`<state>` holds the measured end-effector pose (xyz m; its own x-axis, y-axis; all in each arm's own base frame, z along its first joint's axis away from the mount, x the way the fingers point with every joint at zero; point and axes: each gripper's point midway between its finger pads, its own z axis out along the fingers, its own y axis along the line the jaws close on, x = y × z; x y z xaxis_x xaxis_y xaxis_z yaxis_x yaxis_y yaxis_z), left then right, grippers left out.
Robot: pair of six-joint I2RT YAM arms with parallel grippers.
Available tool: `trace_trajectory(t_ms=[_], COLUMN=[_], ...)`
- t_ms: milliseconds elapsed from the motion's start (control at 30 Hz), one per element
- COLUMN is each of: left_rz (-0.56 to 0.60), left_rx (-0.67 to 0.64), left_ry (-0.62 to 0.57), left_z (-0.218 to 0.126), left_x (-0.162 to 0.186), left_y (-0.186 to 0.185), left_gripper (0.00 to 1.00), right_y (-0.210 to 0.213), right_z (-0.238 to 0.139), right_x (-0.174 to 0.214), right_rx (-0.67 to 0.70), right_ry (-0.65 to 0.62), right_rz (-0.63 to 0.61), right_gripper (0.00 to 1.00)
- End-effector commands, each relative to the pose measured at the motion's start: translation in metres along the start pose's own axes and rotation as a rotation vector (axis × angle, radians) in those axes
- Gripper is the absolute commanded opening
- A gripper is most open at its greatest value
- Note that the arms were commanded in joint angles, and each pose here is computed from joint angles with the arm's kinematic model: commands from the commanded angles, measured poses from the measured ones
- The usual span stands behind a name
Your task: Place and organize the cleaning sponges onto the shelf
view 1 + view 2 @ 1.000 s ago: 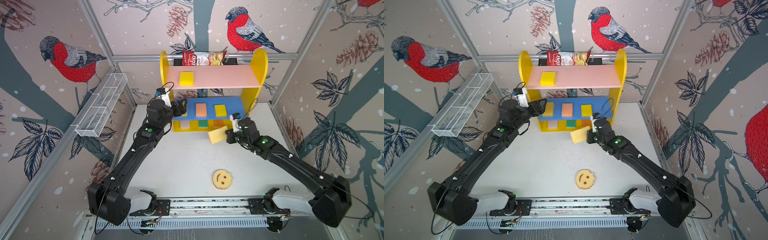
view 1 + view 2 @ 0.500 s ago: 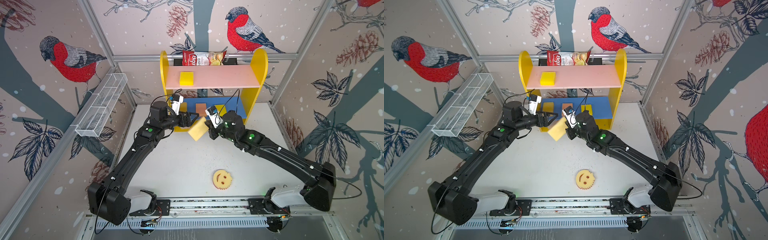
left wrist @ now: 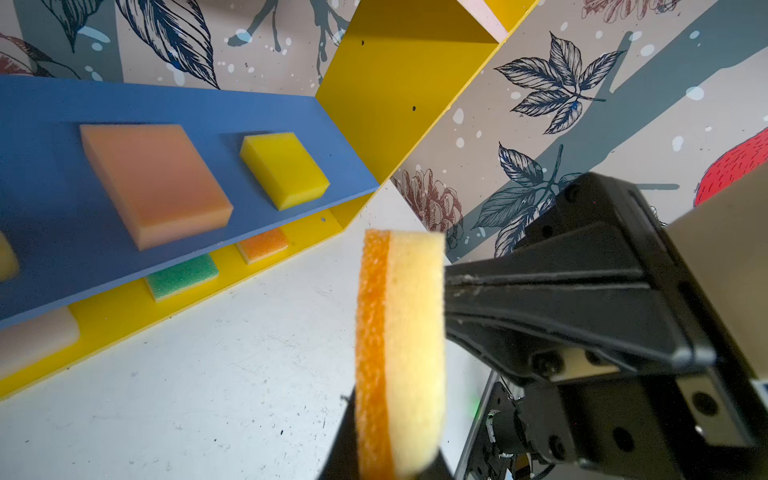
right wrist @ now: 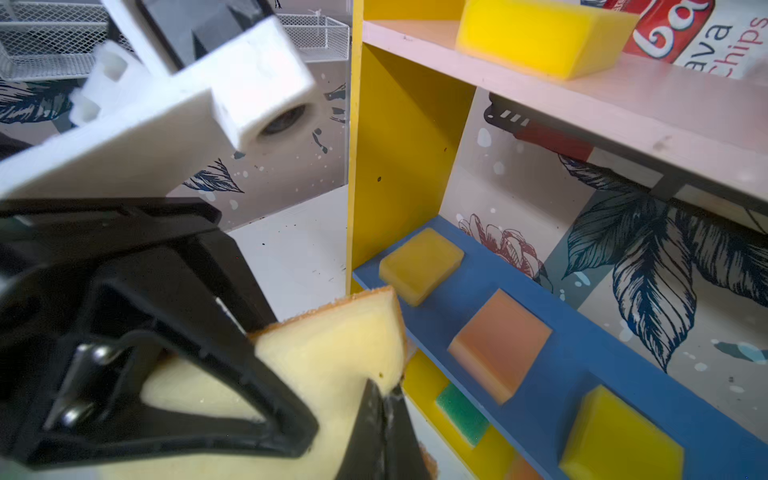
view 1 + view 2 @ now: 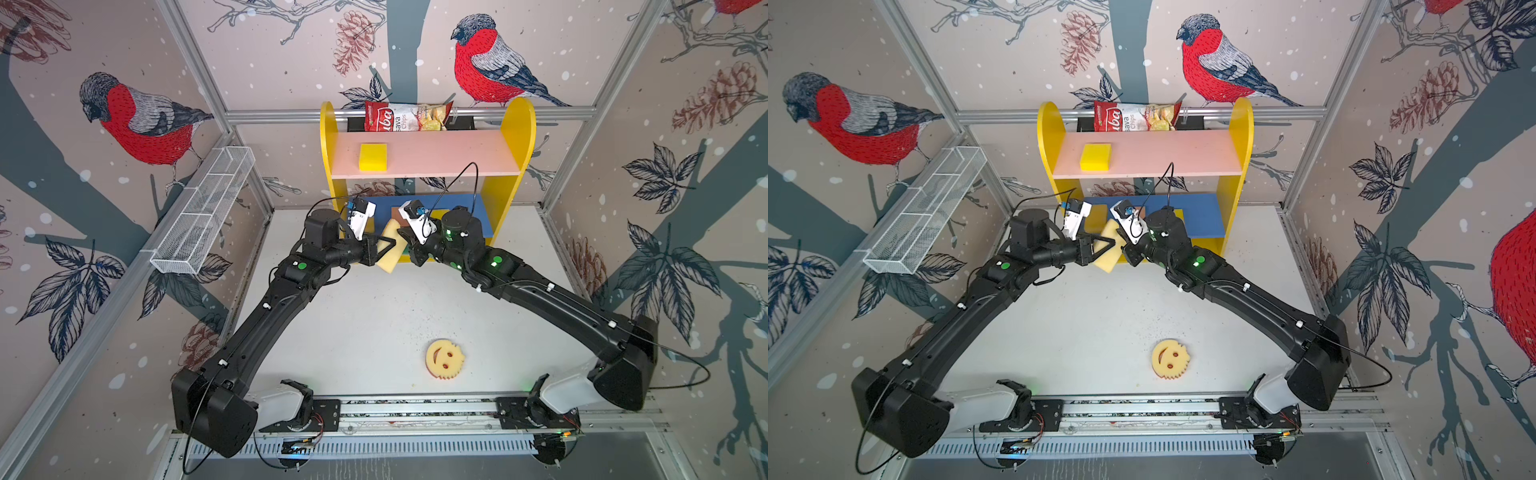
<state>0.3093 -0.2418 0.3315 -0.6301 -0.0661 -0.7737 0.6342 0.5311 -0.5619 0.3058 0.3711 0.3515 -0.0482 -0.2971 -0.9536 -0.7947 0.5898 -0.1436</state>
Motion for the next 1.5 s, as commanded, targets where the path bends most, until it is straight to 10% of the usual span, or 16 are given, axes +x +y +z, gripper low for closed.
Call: trace_trajectory(t_ms=[0,100,267,867,1467], left_rz=[0.023,0.034,0.072,0.035,0.041], left_rx=[0.049,0.073,0.094,0.205,0.148], left_ry=[-0.050,-0.103,-0.257,-0.613,-0.643], left_z=[-0.004,-0.007,-0.019,-0.060,-0.069], left_x=[-0.012,-0.024,-0.056,-0.114,-0.113], left_y=[-0.013,-0.021,-0.034,-0.063,-0.057], left_gripper=[0.05,0.04,0.02,0.00,0.00], right_y=[-0.004,-0.016,-0.044,-0.002,0.030], right_z=[-0.008,-0.018,-0.054,-0.060,-0.023], right_x=[-0.022,-0.028,-0.039,-0.058,-0.072], right_rx=[-0.006,-0.010,-0.065,-0.534,-0.760], right_ry=[-0.089,-0.130,-0.267,-0.401,-0.350], right_rz=[0.026,0.104,0.306,0.473,0.577], right_gripper=[0.37,0.68,0.82,0.69,0.62])
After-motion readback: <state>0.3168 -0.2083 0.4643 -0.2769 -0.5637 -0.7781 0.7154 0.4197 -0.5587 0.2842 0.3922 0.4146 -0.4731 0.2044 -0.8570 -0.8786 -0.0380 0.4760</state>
